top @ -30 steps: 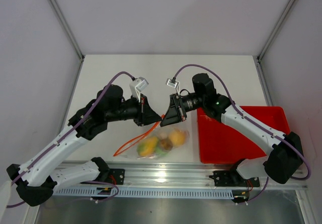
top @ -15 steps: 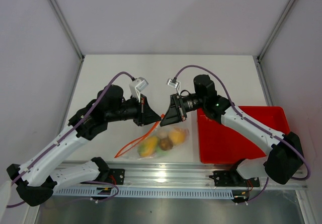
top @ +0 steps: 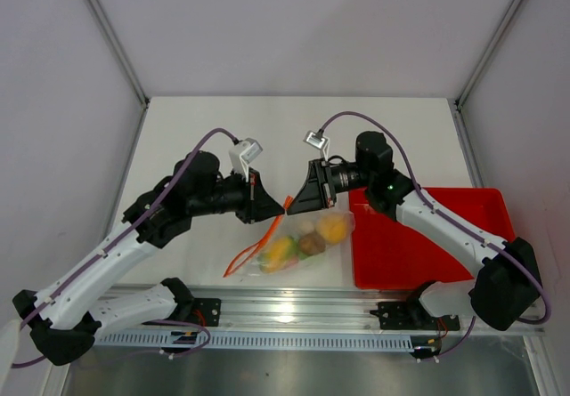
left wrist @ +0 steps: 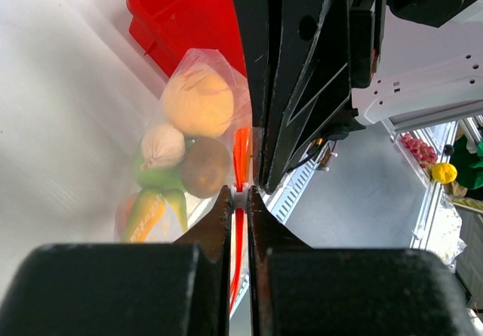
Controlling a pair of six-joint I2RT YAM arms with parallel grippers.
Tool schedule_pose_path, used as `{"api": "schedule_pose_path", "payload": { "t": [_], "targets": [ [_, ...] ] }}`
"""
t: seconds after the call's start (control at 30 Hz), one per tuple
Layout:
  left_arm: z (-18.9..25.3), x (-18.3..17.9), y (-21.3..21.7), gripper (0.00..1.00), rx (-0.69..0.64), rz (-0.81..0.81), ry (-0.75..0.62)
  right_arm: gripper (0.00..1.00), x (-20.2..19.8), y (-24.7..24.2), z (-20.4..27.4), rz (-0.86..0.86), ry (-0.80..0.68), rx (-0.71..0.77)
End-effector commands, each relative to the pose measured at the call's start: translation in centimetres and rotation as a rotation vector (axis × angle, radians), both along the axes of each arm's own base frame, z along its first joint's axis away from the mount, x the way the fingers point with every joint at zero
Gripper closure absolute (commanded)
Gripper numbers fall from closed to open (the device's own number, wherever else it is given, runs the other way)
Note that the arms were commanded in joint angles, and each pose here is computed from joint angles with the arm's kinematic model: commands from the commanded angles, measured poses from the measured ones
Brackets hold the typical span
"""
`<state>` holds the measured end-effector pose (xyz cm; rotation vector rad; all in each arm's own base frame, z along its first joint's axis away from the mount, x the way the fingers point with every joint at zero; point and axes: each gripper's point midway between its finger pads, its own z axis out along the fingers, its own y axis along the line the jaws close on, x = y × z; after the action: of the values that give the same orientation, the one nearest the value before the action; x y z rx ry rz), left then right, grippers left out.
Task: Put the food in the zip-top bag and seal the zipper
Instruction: Zip the zipper food storage bag at the center of the board.
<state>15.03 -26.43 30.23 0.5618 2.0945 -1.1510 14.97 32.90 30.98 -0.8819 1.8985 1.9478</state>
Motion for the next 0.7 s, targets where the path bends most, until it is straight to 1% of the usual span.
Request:
{"api": "schedule_pose_path", "payload": {
  "t": [0.0, 0.67],
  "targets": [
    [-1.0, -0.9, 0.5, 0.99, 0.026, -0.02, 0.031, 1.0, 0.2, -0.4, 2.9, -0.024, -0.095, 0.088],
    [-0.5, -2.1, 1.2, 1.0, -0.002, -0.044, 0.029, 1.0, 2.0, -1.0, 1.8, -0.085, -0.067, 0.066]
  ]
}}
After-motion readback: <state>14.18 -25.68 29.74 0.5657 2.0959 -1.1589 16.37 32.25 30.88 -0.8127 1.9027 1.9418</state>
